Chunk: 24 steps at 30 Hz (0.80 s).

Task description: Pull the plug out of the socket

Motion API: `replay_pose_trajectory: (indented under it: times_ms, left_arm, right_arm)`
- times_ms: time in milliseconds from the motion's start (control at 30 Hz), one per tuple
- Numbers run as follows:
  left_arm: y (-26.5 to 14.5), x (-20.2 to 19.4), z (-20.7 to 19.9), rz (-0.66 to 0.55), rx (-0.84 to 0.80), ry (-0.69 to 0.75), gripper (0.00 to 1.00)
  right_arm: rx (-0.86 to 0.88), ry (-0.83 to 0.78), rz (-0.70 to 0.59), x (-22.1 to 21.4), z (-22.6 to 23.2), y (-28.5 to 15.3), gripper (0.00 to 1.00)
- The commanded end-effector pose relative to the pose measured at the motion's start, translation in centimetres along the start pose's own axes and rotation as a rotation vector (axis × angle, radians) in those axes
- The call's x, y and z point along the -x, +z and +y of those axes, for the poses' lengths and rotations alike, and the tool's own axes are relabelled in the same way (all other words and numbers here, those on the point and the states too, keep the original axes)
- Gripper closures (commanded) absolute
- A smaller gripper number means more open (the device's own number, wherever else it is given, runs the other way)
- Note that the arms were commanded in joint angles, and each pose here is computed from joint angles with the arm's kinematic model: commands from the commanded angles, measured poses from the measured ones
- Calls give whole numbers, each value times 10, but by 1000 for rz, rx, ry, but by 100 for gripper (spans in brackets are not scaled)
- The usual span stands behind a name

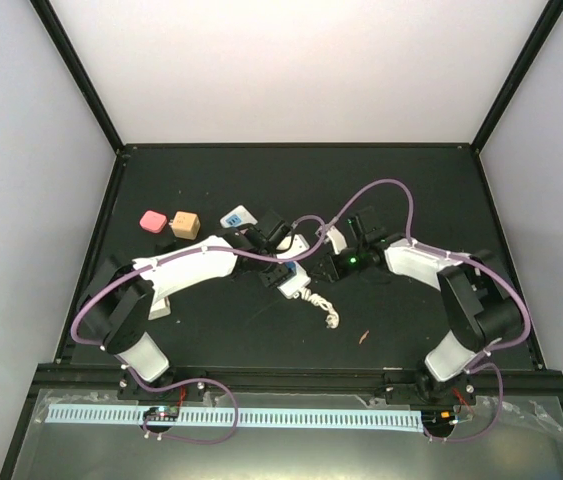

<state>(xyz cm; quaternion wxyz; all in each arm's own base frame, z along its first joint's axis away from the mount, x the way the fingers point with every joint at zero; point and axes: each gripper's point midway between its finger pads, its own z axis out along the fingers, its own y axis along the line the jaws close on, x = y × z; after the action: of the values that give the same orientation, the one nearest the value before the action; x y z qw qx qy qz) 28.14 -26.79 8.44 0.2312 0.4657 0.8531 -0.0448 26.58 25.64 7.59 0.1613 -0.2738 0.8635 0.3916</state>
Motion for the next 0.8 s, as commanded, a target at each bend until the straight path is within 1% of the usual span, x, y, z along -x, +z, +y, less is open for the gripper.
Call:
replay_pose_trajectory:
  times_ms: [0,200,400,567,767]
  left_arm:
    - [-7,-3,4,-4,17,73,58]
    - [-3,-6,2,13,4,67,59]
    - [-1,-2,1,15,1,60,60]
    - [-9,8,4,-1,4,59,61]
    - [-26,20,7,-29,5,51,65]
  right_arm:
    - [85,-2,23,10,18,17,67]
    - [116,44,74,11,16,35,82]
    - [113,90,112,3,4,49,91]
    - [72,114,154,-8,-10,58,93]
    - [21,133,205,-19,-25,65,94]
